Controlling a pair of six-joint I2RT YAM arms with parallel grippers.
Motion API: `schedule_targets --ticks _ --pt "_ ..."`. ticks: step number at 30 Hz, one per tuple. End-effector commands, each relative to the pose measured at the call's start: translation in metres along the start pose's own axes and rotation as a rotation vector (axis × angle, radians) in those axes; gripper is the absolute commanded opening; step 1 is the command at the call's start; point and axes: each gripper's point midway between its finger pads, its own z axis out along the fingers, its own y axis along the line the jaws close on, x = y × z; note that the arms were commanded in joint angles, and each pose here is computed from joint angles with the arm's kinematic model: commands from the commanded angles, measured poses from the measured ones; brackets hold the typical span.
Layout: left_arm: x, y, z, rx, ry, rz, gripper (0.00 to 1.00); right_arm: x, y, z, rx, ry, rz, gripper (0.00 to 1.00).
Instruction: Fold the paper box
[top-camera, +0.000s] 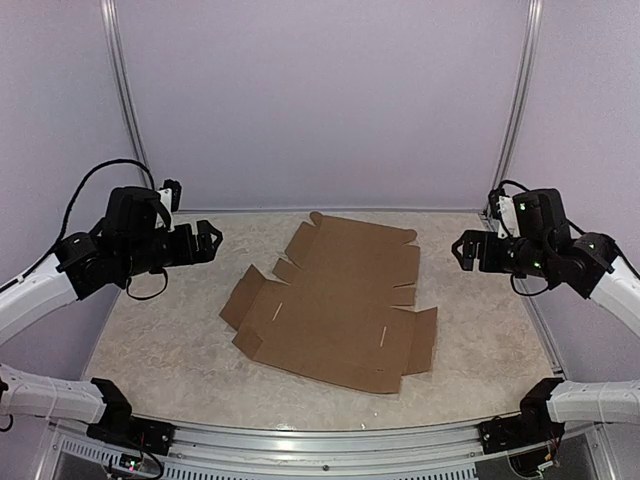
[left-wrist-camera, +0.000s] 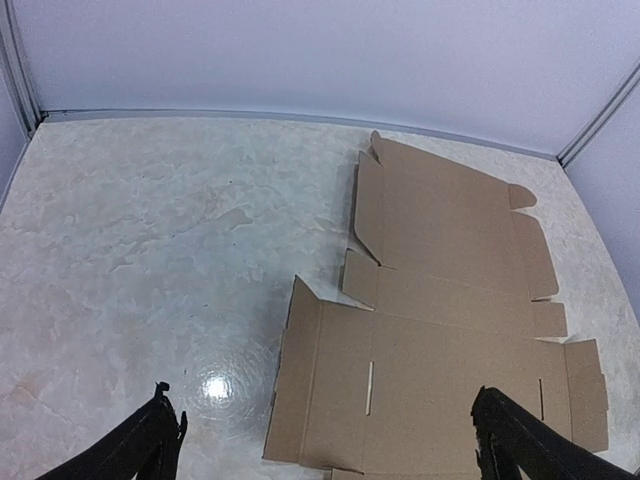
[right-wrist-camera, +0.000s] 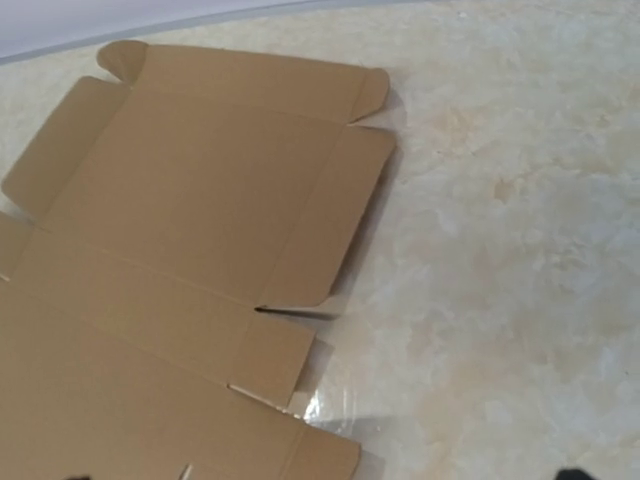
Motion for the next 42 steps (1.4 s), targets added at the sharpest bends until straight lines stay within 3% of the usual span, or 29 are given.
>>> schedule_targets --ticks 1,12,22,31,39,42 --pt "0.010 0.015 0.001 -0.071 0.021 -0.026 0.99 0.005 -0.003 0.005 0.037 0.030 -0.022 1.00" --pt "0.054 0.025 0.002 -0.112 0.106 -0.236 0.99 0.012 -0.015 -0.003 0.088 0.059 -0.104 1.00" --pt "0.126 0.011 -0.007 -0.014 0.278 -0.571 0.99 0.017 -0.007 -0.001 0.033 0.049 -0.097 1.00" --pt "0.175 -0.008 0.005 0.088 0.385 -0.698 0.99 0.021 0.009 0.018 -0.032 0.084 -0.103 1.00" --pt "0.203 -0.023 0.027 0.104 0.482 -0.718 0.91 0.026 0.011 0.019 -0.052 0.085 -0.091 1.00" --pt "0.214 -0.024 0.036 0.088 0.510 -0.722 0.82 0.028 0.008 0.016 -0.048 0.074 -0.087 1.00"
